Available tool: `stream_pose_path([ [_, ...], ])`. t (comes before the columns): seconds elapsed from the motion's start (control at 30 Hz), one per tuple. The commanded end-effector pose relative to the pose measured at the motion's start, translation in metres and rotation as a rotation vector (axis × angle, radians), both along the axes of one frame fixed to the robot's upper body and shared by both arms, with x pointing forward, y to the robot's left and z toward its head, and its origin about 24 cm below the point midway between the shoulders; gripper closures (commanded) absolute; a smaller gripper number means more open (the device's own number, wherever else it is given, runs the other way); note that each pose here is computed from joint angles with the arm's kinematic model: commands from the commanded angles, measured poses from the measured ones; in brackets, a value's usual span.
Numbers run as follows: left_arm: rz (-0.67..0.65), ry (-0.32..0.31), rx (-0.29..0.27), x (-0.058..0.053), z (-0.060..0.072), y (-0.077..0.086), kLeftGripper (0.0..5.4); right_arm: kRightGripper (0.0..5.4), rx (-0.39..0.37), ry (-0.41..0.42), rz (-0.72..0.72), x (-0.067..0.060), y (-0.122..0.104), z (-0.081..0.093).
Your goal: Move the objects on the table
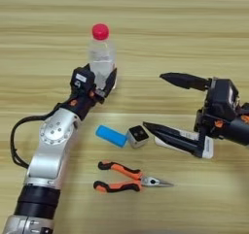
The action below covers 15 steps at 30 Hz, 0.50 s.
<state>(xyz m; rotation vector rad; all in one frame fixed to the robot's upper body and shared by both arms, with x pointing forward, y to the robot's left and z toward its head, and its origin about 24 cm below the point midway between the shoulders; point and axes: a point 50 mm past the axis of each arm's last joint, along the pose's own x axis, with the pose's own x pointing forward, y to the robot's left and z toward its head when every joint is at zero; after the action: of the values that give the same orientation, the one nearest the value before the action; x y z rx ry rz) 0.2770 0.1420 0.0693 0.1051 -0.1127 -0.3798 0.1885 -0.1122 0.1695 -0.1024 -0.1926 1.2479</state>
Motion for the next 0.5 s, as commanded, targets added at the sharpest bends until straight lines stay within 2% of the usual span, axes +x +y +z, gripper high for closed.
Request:
stream_pose_path([
  [0.03,0.024,0.001,0.025,0.003,-0.004,-0.003,2.43,0.0,0.002,-0.023,-0.002,0.001,0.001,0.002],
  [0.2,0.046,0.082,0.019,-0.006,-0.02,-0.001,2.43,0.0,0.007,-0.037,-0.017,0.003,0.0,0.005],
  [0.27,0.055,0.131,-0.034,-0.011,-0.026,-0.001,2.43,0.0,0.009,-0.042,-0.02,0.003,-0.001,0.006],
  [0.37,0.071,0.143,0.019,-0.016,-0.034,0.001,2.43,0.0,0.012,-0.048,-0.023,0.004,-0.002,0.007],
  [0.5,0.102,0.17,0.016,-0.02,-0.04,0.005,2.43,0.0,0.016,-0.059,-0.026,0.005,-0.003,0.01],
])
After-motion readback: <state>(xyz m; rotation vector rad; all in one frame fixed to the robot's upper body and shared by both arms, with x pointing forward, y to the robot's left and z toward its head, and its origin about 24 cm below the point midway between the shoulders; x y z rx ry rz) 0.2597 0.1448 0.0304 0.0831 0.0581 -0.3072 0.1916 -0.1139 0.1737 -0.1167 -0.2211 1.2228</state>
